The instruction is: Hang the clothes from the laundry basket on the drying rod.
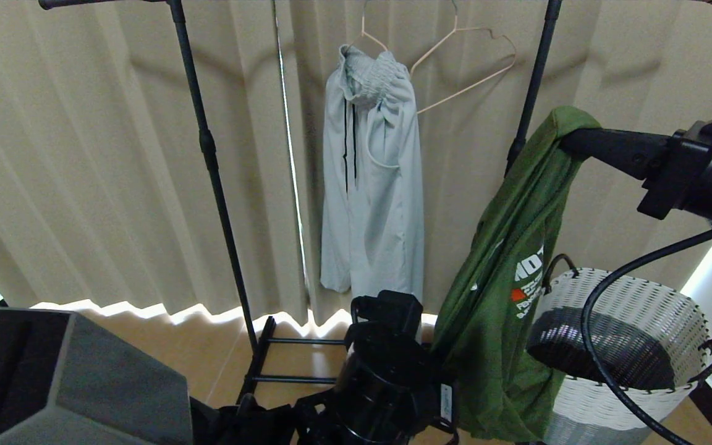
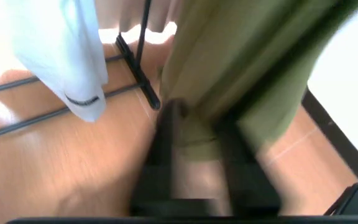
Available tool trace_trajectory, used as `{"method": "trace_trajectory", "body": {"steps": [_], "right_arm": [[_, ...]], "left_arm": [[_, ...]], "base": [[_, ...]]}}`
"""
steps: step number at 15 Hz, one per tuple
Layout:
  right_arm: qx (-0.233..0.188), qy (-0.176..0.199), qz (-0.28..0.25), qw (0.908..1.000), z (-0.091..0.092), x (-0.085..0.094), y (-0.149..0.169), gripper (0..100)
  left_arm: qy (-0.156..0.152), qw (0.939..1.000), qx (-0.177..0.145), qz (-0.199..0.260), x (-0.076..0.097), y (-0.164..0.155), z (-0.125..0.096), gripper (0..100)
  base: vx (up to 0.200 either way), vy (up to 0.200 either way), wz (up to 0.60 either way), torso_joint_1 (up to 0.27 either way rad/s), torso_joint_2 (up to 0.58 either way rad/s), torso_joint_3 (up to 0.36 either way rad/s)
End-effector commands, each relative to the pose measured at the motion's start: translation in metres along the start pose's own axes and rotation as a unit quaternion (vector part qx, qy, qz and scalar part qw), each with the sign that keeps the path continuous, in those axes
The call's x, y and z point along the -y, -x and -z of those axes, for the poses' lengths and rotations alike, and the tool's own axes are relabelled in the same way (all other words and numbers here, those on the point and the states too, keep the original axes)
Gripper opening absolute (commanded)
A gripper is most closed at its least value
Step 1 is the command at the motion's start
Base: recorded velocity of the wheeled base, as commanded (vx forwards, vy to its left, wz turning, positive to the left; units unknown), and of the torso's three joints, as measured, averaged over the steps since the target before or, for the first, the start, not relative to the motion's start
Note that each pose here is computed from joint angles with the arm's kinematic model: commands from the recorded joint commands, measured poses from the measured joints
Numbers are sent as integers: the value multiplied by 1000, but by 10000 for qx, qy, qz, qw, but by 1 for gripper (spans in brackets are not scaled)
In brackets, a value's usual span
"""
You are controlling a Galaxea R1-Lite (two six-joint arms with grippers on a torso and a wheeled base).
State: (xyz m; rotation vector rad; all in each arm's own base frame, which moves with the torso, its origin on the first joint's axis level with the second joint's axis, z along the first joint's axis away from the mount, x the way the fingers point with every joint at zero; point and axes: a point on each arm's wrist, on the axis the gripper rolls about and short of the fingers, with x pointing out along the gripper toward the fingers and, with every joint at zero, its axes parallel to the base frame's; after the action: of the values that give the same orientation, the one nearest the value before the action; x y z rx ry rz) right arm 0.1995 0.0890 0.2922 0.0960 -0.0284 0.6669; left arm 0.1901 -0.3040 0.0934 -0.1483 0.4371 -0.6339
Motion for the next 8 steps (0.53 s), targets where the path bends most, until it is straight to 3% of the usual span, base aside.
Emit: {"method": "trace_trajectory", "body": {"steps": [1,4,6,8], "right_arm": [[-12,-7,4,10000,1,0,-1,0],[-70,-23,24,10000,4,2,-7,0],[-217,-64,39,9997,12,5,-12,0],[-364,-105,53,9993,19,6,-15,0]], "left_arm": [[-93,9997,194,-105,-18,11,0,0],[-640,9963,554,-130,-39,29,15,0],[-1042,9899,941,-211,-57,47,21,0],[-1192,9841,1245,-436,-73,58,15,0]], "base": [[0,0,0,0,0,0],[0,0,0,0,0,0],[0,0,0,0,0,0],[0,0,0,0,0,0]]}}
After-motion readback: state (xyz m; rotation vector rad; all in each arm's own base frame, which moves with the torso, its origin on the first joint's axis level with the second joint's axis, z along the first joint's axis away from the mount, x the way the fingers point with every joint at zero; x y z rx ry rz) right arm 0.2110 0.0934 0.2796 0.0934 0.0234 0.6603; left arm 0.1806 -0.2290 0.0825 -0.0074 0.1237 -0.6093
